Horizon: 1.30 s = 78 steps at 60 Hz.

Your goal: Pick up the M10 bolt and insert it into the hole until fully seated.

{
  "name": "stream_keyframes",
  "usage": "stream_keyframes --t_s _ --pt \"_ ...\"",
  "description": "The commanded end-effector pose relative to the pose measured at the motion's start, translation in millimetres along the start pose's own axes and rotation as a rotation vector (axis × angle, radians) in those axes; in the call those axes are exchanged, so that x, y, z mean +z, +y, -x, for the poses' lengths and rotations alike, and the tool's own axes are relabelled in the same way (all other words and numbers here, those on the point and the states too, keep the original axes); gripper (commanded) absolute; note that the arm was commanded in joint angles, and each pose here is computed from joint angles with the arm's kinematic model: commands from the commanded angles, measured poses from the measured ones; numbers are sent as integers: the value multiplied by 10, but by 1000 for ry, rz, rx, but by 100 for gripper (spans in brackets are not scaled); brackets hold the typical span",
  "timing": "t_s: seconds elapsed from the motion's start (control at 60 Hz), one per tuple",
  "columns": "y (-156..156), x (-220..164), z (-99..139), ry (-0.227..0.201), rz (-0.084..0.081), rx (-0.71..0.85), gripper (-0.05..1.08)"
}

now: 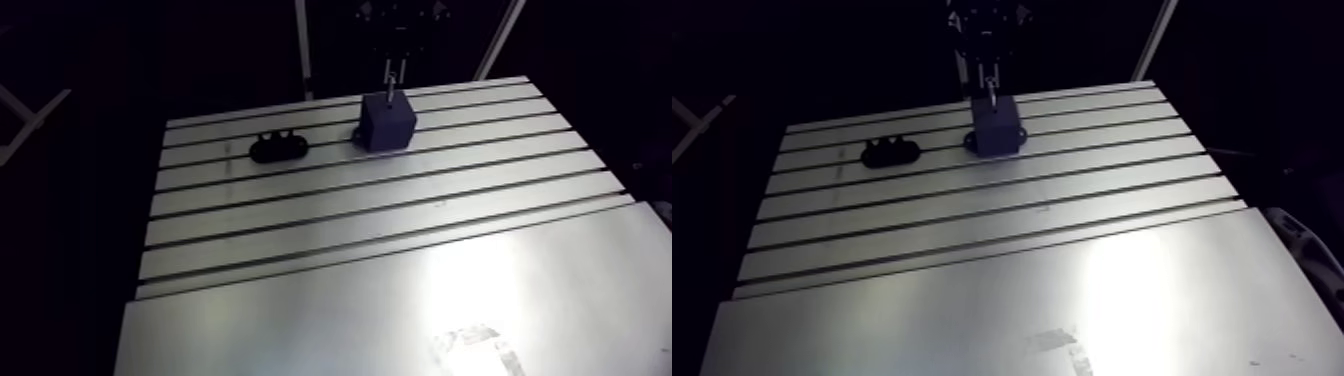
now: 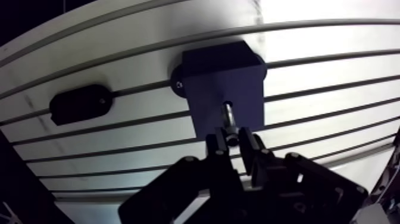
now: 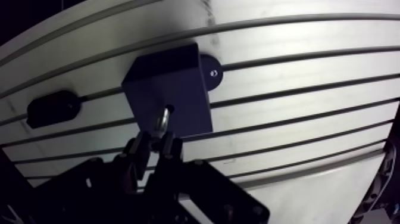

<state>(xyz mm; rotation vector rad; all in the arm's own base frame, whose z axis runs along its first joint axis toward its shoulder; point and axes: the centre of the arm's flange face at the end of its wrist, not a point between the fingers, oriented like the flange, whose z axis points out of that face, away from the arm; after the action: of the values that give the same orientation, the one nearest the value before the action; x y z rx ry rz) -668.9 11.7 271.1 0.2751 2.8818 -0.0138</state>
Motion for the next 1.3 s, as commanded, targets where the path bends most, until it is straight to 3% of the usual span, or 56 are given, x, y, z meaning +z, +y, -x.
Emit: stream_keyframes --t_s 0.017,1.3 --pt "8 -11 -10 6 -1 0 107" --pt "32 93 7 -17 4 2 107"
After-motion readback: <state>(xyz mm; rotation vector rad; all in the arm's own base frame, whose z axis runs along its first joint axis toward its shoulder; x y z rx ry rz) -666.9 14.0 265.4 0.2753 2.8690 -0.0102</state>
